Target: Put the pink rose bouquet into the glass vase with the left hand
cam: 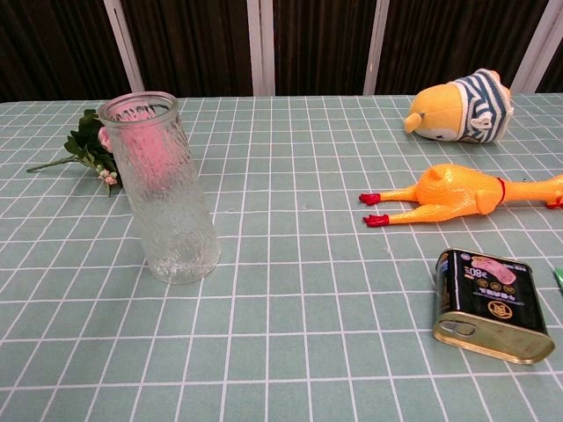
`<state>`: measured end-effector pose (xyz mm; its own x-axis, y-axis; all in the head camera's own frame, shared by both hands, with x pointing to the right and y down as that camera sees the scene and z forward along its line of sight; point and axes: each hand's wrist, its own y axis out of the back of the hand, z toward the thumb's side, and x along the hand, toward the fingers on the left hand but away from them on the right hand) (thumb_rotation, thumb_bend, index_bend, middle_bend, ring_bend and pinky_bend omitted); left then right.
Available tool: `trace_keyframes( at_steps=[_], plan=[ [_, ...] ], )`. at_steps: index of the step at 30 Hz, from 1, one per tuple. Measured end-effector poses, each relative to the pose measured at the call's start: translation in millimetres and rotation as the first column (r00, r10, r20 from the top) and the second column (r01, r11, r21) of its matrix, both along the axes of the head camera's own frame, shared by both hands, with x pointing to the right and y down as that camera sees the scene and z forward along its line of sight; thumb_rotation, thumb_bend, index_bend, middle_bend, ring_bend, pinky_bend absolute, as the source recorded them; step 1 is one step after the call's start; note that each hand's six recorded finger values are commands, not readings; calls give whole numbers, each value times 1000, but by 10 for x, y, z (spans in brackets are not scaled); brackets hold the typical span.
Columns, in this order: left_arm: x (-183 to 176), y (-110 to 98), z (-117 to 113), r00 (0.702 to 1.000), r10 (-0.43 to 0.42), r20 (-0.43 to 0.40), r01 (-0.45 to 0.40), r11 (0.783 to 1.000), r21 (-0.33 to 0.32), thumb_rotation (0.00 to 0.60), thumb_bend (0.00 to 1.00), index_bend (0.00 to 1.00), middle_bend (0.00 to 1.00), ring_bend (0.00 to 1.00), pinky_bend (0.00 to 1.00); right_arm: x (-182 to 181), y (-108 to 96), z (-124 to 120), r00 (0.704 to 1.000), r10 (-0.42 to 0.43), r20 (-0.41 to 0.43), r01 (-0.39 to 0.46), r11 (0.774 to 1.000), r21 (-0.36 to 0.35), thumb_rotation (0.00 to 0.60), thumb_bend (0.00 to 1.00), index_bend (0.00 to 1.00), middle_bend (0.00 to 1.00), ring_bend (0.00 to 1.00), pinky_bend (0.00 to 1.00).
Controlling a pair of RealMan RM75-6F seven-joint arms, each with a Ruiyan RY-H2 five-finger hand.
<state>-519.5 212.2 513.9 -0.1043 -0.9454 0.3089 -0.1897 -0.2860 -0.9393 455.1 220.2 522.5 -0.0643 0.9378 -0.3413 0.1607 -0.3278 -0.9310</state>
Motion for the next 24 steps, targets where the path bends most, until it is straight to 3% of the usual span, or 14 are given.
trace_keyframes(
  at_steps=[24],
  plan=[
    [-27,-19,19,1000,-11,6,11,1000,-6,600,119,49,57,0,63,-9,3,-6,1000,9,4,-9,1000,6,600,320,233,111,132,36]
  ],
)
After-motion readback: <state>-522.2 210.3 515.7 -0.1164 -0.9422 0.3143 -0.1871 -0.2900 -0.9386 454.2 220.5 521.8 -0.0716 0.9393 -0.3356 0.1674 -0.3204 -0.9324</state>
